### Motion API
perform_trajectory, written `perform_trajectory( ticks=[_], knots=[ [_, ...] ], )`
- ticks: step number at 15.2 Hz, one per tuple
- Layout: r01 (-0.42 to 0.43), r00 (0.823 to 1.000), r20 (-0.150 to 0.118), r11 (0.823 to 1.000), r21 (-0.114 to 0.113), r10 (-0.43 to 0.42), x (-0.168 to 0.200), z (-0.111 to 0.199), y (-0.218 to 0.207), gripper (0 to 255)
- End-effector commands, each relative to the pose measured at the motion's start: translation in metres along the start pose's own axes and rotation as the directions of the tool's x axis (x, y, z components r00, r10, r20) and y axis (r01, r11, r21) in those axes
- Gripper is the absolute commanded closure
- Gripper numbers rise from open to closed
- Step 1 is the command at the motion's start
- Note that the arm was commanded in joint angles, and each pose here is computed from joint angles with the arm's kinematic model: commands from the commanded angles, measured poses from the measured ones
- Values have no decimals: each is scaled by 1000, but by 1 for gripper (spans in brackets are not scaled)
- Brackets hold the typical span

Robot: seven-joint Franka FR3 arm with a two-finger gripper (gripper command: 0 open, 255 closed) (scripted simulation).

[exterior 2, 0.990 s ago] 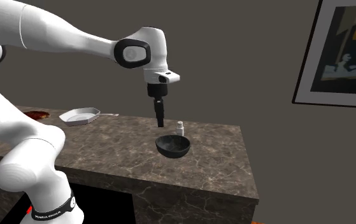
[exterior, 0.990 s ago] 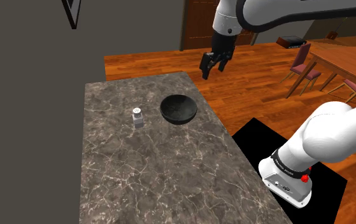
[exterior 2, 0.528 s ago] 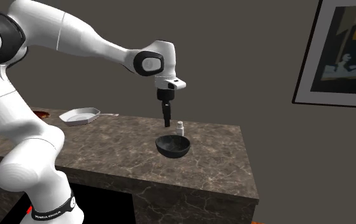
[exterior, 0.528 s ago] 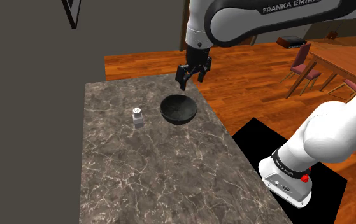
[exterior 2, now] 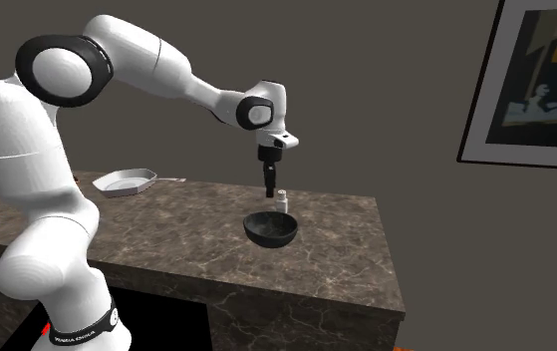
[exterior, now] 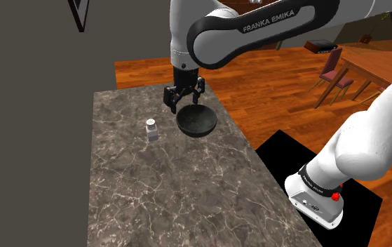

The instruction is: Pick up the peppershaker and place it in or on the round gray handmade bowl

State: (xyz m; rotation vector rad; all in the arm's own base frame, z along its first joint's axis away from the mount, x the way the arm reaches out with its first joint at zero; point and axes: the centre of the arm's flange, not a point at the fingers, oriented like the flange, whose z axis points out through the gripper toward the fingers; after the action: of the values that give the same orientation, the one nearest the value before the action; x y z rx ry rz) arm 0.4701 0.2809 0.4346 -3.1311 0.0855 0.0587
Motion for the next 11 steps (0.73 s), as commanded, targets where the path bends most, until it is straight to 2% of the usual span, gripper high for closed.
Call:
perform_trajectory(
  ticks=[1, 9, 11],
  knots=[
    [-7, 1000, 10, 1000, 6, 7, 13, 9, -21, 0],
    [-32, 998, 51, 999, 28, 31, 52, 53, -106, 0],
    [-32, 998, 51, 999, 28, 31, 52, 63, -107, 0]
  ],
)
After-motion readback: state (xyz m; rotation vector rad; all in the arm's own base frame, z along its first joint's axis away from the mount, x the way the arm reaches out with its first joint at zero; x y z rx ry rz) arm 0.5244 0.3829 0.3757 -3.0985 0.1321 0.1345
